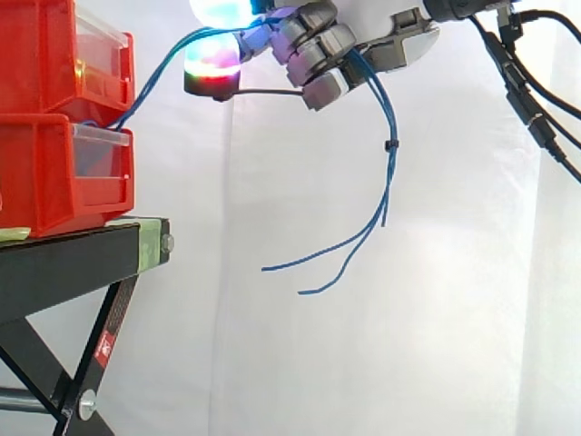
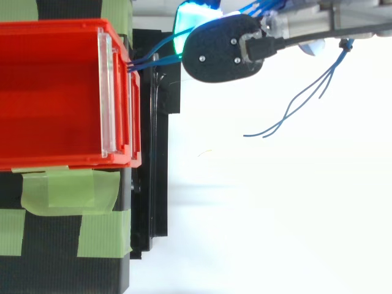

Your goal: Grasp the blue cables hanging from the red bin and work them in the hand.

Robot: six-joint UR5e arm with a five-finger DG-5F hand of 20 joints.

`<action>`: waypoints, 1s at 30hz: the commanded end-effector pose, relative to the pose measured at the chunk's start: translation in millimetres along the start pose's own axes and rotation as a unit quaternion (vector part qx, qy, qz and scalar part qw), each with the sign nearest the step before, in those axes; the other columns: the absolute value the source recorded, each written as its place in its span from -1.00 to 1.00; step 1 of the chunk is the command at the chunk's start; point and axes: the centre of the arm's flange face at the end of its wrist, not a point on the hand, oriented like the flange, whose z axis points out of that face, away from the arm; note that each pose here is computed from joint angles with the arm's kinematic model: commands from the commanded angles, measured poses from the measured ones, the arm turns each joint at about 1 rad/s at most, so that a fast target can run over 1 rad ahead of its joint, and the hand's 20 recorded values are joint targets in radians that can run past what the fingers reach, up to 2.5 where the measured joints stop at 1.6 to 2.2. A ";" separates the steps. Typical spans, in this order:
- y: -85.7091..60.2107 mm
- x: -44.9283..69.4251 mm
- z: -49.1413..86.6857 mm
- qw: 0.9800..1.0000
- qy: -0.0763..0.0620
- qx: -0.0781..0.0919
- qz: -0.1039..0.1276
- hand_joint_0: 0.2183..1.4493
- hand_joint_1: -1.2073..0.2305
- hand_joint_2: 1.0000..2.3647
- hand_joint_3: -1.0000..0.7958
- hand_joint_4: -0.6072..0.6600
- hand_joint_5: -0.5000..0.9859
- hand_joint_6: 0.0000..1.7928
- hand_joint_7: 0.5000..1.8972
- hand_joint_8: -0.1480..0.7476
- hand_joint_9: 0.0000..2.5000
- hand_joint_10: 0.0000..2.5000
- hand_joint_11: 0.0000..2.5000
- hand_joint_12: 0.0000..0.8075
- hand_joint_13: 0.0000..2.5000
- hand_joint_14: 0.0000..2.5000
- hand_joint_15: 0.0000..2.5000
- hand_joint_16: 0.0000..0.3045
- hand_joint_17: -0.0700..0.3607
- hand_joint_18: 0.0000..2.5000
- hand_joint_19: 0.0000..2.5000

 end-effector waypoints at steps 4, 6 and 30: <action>4.6 -4.3 -1.8 1.000 -0.003 -0.004 0.003 0.18 -0.16 -0.97 -0.19 0.36 0.10 -0.88 0.12 0.47 -0.37 1.00 1.00 0.29 -0.33 1.00 0.51 -0.61 -0.05 -0.04 0.10; 6.1 -5.3 -2.6 1.000 -0.004 -0.005 0.004 0.19 -0.16 -0.97 -0.05 0.37 0.11 -0.93 0.12 0.47 -0.37 1.00 1.00 0.29 -0.33 1.00 0.51 -0.61 -0.05 -0.04 0.10; 0.4 -6.0 -7.6 1.000 0.013 0.017 -0.015 0.01 -0.16 -0.05 0.23 0.52 0.00 -0.99 -0.16 0.47 -0.37 1.00 1.00 0.29 -0.33 1.00 0.51 -0.61 -0.05 -0.04 0.10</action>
